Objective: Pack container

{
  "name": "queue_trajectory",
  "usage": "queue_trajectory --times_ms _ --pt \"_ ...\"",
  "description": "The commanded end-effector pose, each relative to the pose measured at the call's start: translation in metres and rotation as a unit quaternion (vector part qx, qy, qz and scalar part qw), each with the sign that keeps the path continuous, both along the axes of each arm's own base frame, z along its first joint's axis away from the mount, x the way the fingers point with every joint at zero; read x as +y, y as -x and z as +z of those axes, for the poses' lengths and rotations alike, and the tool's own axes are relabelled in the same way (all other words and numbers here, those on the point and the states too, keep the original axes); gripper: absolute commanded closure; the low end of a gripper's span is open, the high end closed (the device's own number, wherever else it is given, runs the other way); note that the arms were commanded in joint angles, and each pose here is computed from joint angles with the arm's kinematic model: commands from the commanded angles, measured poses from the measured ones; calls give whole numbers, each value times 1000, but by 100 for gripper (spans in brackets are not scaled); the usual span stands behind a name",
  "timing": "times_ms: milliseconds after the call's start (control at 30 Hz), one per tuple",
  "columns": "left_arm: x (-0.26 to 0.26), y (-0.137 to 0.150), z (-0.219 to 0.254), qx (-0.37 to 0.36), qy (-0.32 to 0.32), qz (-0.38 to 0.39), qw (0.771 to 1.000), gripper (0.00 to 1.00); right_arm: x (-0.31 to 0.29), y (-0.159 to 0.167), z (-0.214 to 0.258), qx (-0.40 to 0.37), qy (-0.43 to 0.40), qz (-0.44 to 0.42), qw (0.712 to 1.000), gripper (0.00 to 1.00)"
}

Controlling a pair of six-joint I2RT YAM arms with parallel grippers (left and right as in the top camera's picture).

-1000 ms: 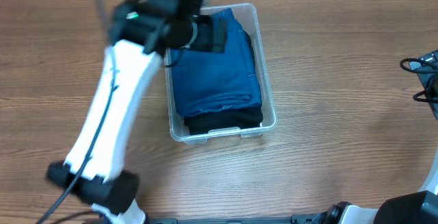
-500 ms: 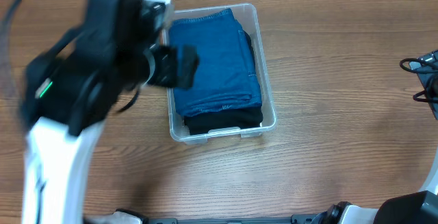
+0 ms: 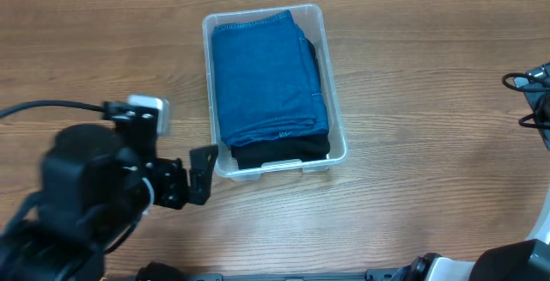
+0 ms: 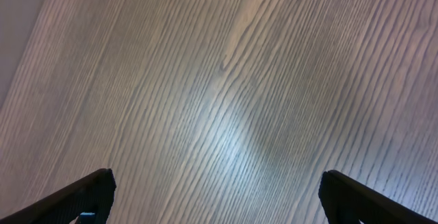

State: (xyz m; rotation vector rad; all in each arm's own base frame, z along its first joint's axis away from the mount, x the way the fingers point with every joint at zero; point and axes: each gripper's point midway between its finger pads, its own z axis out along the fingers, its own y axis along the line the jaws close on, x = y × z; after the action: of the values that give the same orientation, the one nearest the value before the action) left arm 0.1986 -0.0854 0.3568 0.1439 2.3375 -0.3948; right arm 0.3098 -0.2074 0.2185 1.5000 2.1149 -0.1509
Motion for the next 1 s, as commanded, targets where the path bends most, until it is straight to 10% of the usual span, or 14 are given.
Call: queue_trajectory --times_ms 0,700,967 --pt "4 11 -33 59 -6 15 998 0 -1 0 -1 -2 -2 -4 1000 0" --pt "-20 -33 -117 40 -107 -127 985 0 -1 0 -1 -2 -2 -4 1000 0" --pt "-14 -57 -144 -71 -117 -125 983 0 -1 0 -1 -2 -2 -4 1000 0"
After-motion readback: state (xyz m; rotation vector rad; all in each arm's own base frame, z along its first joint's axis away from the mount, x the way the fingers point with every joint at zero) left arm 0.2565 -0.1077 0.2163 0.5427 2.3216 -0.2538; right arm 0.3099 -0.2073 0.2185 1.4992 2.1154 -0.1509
